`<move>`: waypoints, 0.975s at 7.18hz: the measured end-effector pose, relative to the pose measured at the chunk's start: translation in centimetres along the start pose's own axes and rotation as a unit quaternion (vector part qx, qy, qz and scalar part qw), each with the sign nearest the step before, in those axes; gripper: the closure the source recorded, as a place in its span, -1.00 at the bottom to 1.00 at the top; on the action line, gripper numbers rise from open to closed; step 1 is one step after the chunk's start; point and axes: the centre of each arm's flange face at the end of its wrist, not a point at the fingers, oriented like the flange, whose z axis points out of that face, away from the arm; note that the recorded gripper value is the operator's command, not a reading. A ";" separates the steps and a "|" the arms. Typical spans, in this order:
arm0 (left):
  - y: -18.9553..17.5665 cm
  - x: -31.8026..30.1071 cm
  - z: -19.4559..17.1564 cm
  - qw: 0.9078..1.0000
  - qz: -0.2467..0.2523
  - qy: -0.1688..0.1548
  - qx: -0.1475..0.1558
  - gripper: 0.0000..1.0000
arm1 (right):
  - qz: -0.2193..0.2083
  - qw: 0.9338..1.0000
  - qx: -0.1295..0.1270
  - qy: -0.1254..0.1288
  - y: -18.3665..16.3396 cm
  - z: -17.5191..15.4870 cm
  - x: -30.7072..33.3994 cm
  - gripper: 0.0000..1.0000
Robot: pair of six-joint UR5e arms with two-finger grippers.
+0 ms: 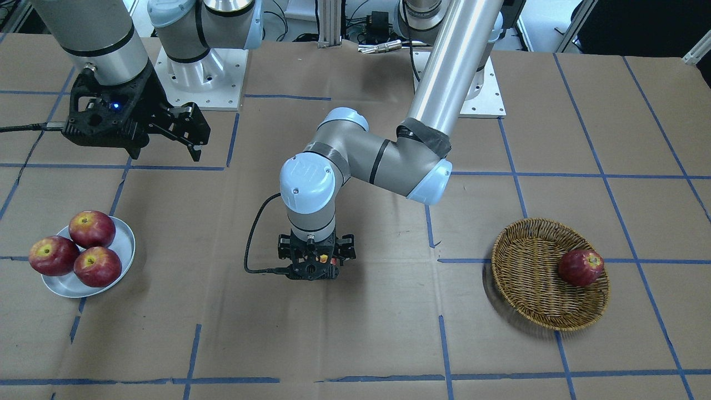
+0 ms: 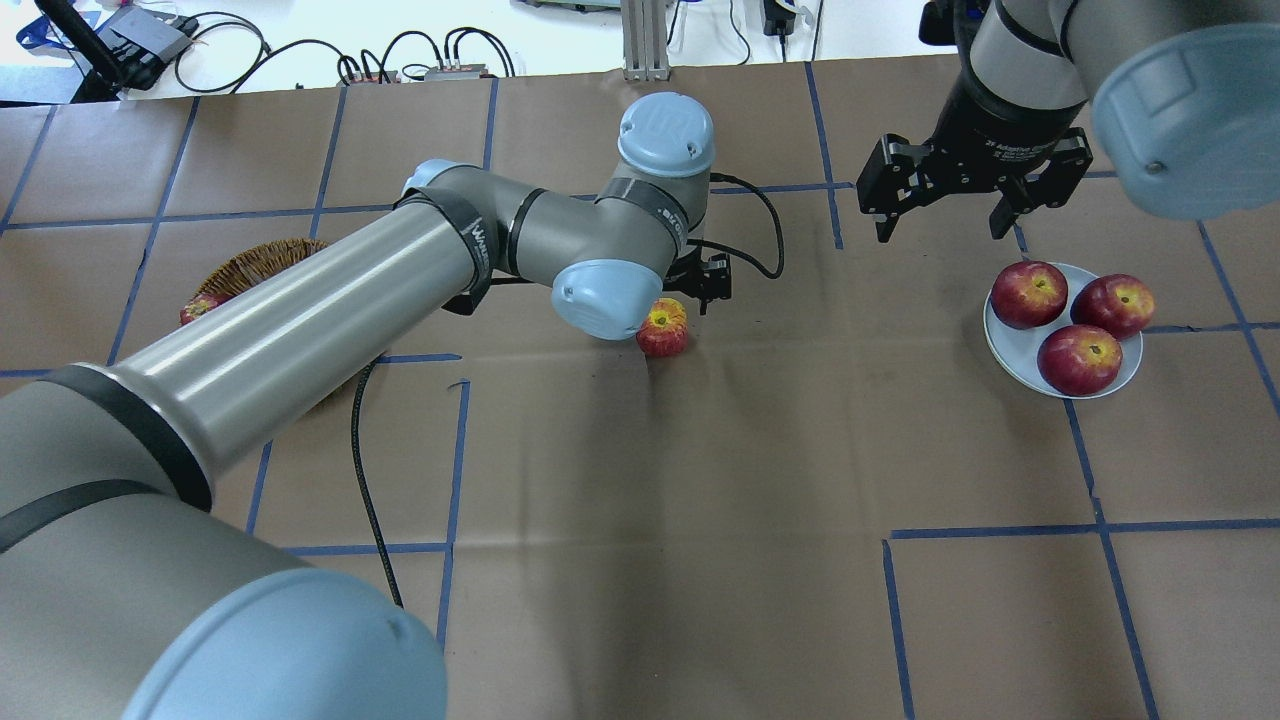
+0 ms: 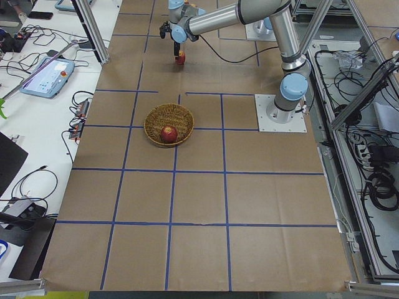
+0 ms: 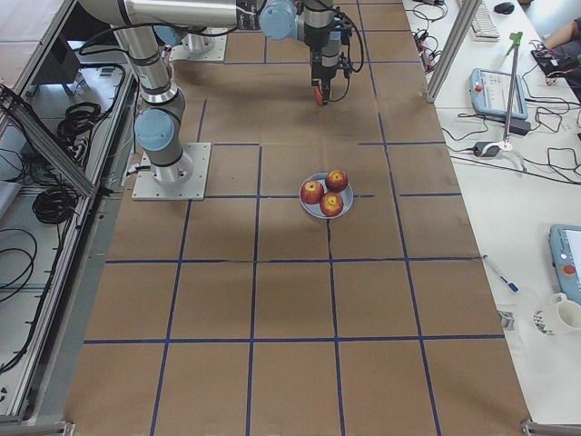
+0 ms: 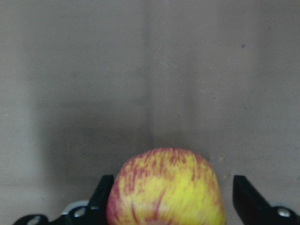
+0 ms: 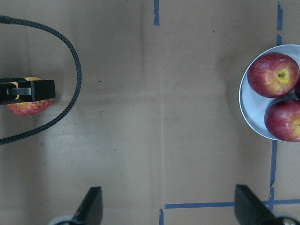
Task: Transfer apple from basket to plate
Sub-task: 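Set the apple down mid-table, open the left gripper and withdraw, then reach the right gripper to the apple mid-table and grasp it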
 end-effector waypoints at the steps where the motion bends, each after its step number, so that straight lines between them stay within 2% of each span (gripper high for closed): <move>1: -0.4 -2.6 -4.7 1.000 0.002 0.002 0.009 -0.99 | 0.000 1.000 0.000 0.000 0.0 0.0 0.0 -1.00; 3: 0.5 -11.5 -15.9 1.000 0.028 0.000 0.009 -0.99 | 0.000 1.000 0.000 0.000 0.0 0.0 0.0 -1.00; 5: 5.7 -19.2 -25.3 0.999 0.037 -0.002 0.000 -0.99 | 0.000 1.000 0.000 0.000 0.0 0.0 0.0 -1.00; 7: 9.8 -21.8 -29.2 0.999 0.033 -0.002 0.004 -0.99 | -0.001 1.000 0.000 0.000 0.1 0.1 0.0 -1.00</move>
